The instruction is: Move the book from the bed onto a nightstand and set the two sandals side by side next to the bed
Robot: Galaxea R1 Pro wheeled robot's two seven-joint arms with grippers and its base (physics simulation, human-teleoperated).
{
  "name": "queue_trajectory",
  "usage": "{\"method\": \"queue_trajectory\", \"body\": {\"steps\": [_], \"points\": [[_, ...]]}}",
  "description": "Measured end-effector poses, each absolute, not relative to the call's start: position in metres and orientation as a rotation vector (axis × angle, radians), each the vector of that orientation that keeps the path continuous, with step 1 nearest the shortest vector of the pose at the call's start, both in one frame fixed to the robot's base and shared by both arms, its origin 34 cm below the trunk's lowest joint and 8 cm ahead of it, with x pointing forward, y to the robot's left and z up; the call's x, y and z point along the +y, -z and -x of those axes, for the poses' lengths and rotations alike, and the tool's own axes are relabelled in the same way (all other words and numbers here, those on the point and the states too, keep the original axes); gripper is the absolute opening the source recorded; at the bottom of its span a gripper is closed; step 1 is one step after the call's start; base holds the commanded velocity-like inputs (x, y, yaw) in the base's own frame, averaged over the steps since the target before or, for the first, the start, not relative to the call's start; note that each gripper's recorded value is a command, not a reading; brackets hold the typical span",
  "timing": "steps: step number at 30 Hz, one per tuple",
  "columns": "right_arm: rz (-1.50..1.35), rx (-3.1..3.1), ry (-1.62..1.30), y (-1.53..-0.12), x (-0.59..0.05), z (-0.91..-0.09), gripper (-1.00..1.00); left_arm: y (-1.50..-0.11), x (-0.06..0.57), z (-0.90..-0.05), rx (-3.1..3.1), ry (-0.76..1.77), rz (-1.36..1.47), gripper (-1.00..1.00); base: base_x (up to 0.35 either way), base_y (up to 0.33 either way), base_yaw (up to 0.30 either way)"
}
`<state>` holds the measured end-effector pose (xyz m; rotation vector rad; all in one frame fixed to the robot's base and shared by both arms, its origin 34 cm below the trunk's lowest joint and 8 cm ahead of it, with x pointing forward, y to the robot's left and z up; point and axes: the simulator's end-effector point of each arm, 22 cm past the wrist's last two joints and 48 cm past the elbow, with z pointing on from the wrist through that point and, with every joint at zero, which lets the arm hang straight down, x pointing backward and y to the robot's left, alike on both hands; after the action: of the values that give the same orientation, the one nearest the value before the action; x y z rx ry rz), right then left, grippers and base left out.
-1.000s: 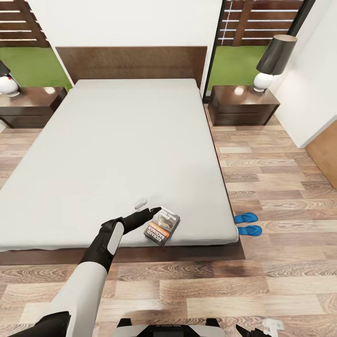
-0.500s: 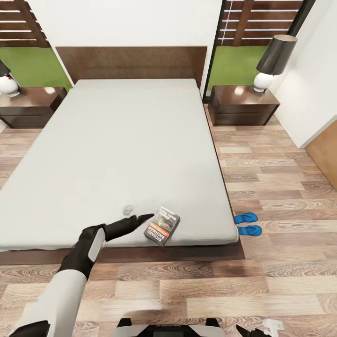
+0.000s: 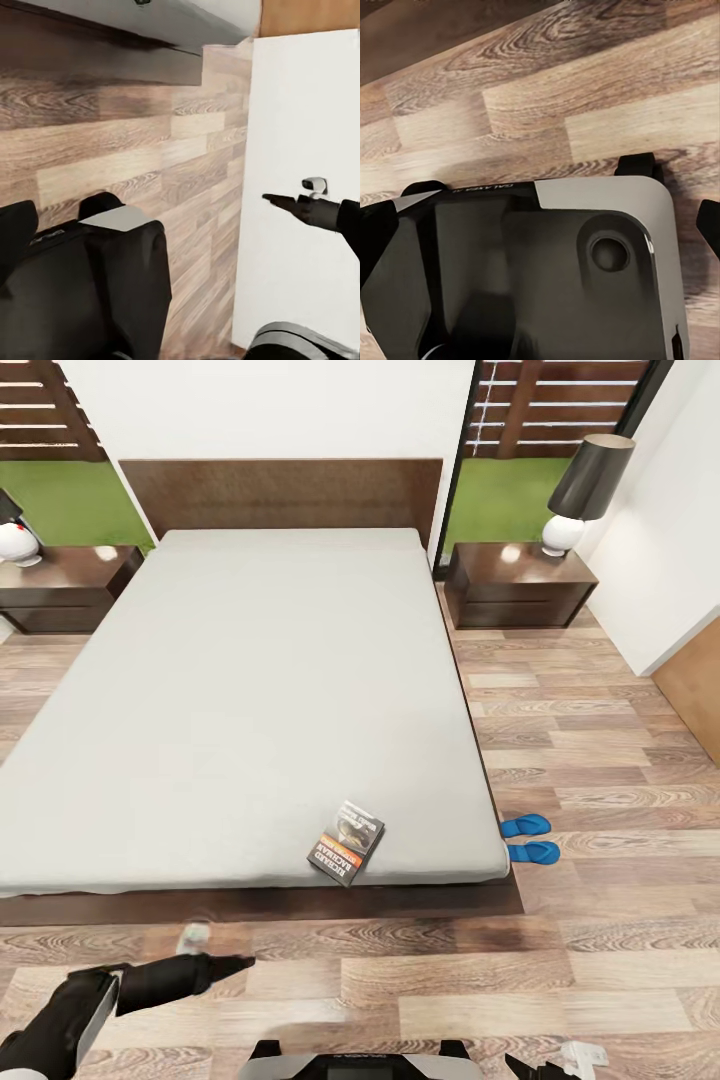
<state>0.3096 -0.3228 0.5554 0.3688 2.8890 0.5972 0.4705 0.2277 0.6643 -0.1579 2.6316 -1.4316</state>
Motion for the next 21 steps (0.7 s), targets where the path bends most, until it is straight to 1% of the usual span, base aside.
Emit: {"method": "queue_trajectory", "body": {"steps": [2, 5, 11, 14, 15, 21], "points": [[-0.37, 2.888, -0.595, -0.556, -0.324, -0.31, 1.0, -0.651, 0.235, -0.442, 2.641, 1.407, 0.15, 1.0, 0.0, 0.0, 0.0], [-0.369, 2.885, -0.588, -0.556, -0.326, -0.312, 1.0, -0.631, 0.246, -0.407, 2.6, 1.299, 0.114, 1.0, 0.0, 0.0, 0.0], [-0.374, 2.894, -0.535, -0.553, -0.334, -0.312, 1.0, -0.611, 0.261, -0.4, 2.617, 1.121, 0.12, 1.0, 0.0, 0.0, 0.0], [-0.383, 2.915, -0.442, -0.548, -0.348, -0.31, 1.0, -0.599, 0.273, -0.395, 2.655, 1.022, 0.15, 1.0, 0.0, 0.0, 0.0], [-0.388, 2.93, -0.368, -0.545, -0.358, -0.307, 1.0, -0.595, 0.278, -0.393, 2.668, 0.987, 0.161, 1.0, 0.0, 0.0, 0.0], [-0.375, 2.929, -0.207, -0.54, -0.38, -0.309, 1.0, -0.592, 0.279, -0.392, 2.676, 0.965, 0.169, 1.0, 0.0, 0.0, 0.0]]}}
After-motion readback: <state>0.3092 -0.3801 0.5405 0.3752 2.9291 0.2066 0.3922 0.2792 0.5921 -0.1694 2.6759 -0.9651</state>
